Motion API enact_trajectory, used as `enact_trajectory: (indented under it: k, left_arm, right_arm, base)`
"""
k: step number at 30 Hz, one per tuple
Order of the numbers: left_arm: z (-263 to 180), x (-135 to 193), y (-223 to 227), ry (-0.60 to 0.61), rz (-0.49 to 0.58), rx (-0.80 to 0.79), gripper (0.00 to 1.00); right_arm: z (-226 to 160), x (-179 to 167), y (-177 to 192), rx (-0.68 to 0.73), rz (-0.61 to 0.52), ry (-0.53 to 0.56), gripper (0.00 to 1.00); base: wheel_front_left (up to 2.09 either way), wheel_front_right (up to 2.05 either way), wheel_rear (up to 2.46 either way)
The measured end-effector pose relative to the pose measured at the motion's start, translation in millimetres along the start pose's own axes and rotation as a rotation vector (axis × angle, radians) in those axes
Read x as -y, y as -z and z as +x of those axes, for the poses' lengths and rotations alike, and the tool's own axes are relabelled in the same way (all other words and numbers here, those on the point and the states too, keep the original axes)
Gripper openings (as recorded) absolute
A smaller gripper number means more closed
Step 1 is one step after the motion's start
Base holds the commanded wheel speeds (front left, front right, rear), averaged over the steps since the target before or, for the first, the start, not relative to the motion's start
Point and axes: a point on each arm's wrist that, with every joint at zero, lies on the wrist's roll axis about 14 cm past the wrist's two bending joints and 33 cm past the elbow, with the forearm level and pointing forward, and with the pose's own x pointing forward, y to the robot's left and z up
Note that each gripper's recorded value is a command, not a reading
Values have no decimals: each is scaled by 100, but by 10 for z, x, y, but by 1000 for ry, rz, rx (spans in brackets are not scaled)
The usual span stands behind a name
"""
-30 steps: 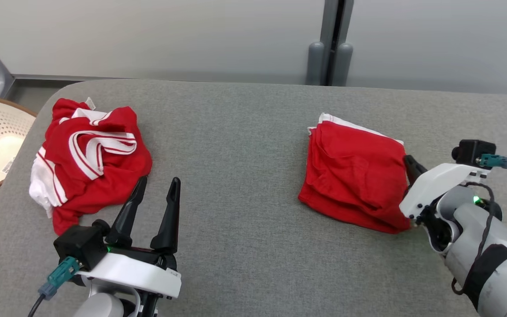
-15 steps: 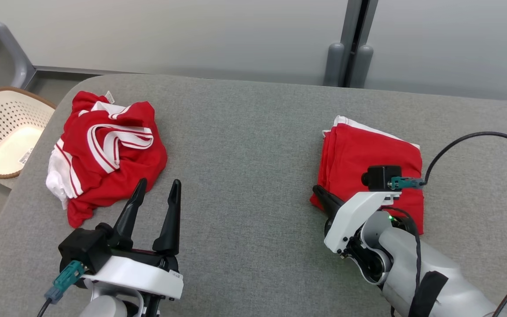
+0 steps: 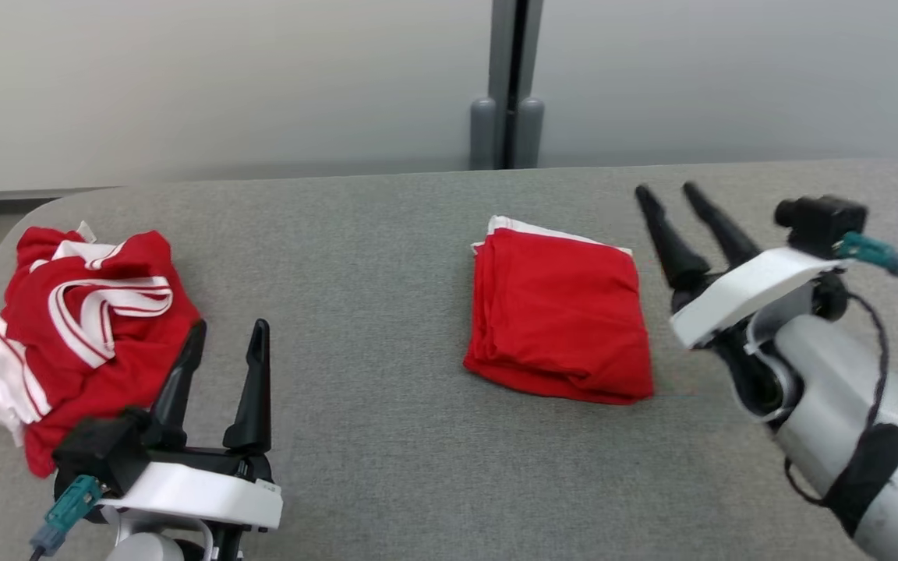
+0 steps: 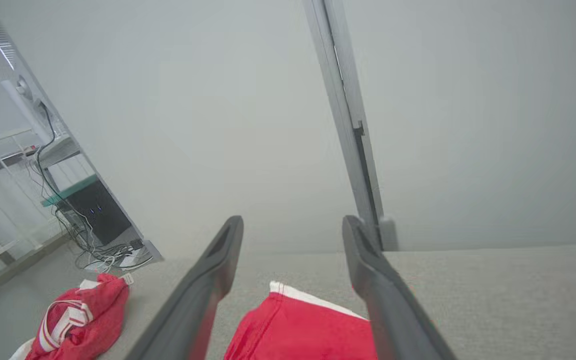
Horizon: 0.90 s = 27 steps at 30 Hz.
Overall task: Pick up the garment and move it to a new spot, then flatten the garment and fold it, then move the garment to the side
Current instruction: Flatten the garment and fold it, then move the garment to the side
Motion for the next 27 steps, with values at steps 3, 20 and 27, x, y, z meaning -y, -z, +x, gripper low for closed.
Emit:
enact_trajectory:
  k: [3, 20, 27]
  left_arm:
    - [80, 62, -35, 24, 7, 13, 100]
    - [98, 10, -51, 21, 100, 19, 100]
    - [59, -22, 2, 8, 104, 7, 100]
  right_arm:
    - [-188, 259, -446, 128, -80, 53, 100]
    - [-1277, 666, -258, 258, -150, 311, 100]
    - [-1329, 612, -183, 237, -151, 326, 100]
  base:
    - [0, 0, 0]
    - [0, 0, 0]
    - [0, 0, 0]
